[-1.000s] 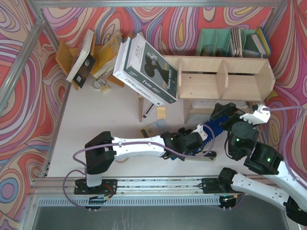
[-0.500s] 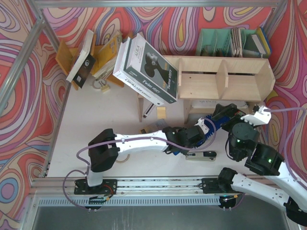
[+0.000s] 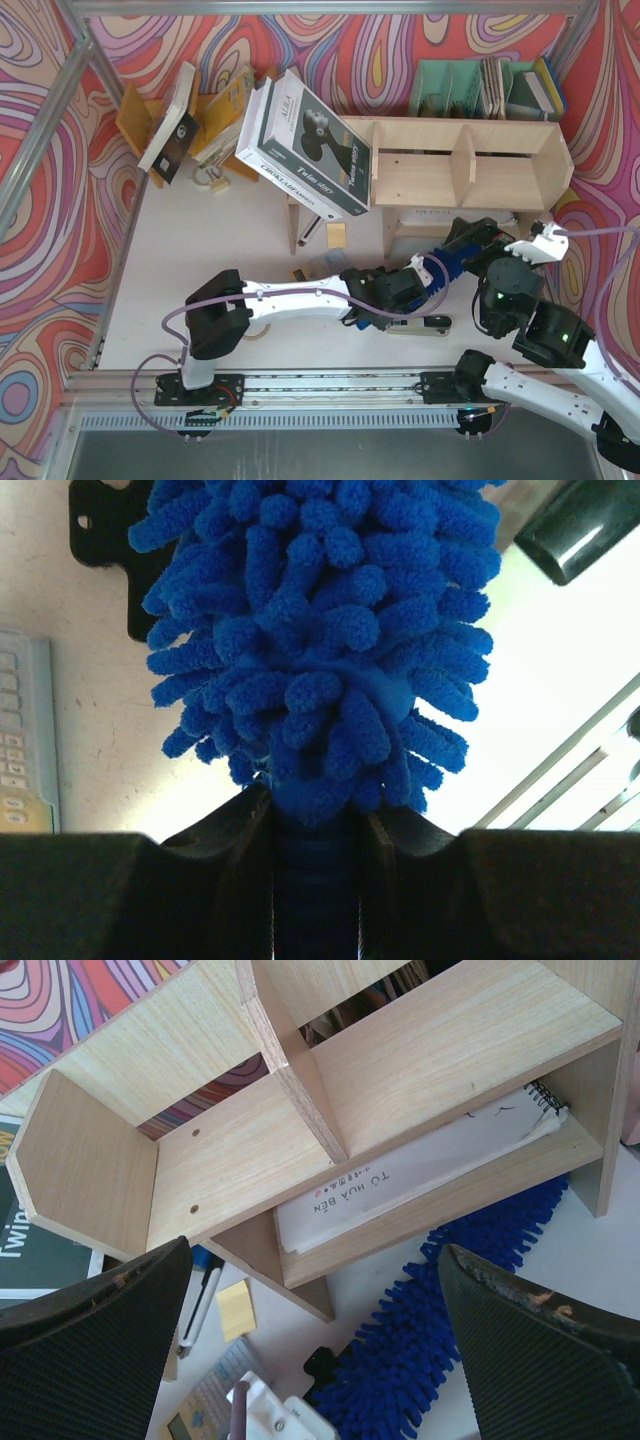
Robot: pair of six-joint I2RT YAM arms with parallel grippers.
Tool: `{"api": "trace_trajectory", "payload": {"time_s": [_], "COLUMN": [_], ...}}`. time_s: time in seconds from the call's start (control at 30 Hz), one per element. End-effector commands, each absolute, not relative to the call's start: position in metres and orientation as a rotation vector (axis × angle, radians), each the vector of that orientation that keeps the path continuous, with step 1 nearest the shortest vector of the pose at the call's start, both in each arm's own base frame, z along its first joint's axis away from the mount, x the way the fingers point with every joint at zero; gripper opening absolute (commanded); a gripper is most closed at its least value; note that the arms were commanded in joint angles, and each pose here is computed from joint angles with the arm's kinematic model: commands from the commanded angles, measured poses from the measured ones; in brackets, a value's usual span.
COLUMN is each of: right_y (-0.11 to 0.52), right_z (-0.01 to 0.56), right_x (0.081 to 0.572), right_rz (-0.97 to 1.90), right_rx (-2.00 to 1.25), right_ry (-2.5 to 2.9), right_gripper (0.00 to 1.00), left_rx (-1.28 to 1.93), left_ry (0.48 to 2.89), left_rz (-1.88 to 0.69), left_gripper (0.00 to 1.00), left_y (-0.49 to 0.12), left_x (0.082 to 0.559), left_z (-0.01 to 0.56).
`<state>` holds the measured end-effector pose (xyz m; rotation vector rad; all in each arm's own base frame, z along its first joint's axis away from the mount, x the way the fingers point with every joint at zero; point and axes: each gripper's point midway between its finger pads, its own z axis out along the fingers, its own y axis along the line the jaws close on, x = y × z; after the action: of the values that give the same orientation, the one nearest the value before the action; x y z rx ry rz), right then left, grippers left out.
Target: Dust the bookshelf with a duster
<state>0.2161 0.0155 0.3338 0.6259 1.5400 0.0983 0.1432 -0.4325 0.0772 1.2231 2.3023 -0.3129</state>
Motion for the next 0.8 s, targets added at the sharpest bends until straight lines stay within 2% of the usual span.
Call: {"api": "trace_trajectory", "payload": {"time_s": [0.0,0.53,0.77], "right_y": [0.007,0.013,0.017], "right_z": [0.335,0.340,0.345], "right_x": [0.213,0.219,0.222], "right_rz": [0.072,0.062,0.066], "right_rx": [0.648,0.632,0.626], "right_ry": [1.522,1.519,1.518], "right_gripper": [0.99,0.99,0.99], "left_rx": [1.192,1.206,1.203], "left_ry": [2.229,2.095,2.083], "left_rz": [-0.346,-0.447,-0.483], "left_gripper": [0.00,0.00,0.00], "left_y": [-0.428,-0.391,-0.375], "left_x": [0.136,0.083,0.074], "left_z": [0.110,0.153,0.160]}}
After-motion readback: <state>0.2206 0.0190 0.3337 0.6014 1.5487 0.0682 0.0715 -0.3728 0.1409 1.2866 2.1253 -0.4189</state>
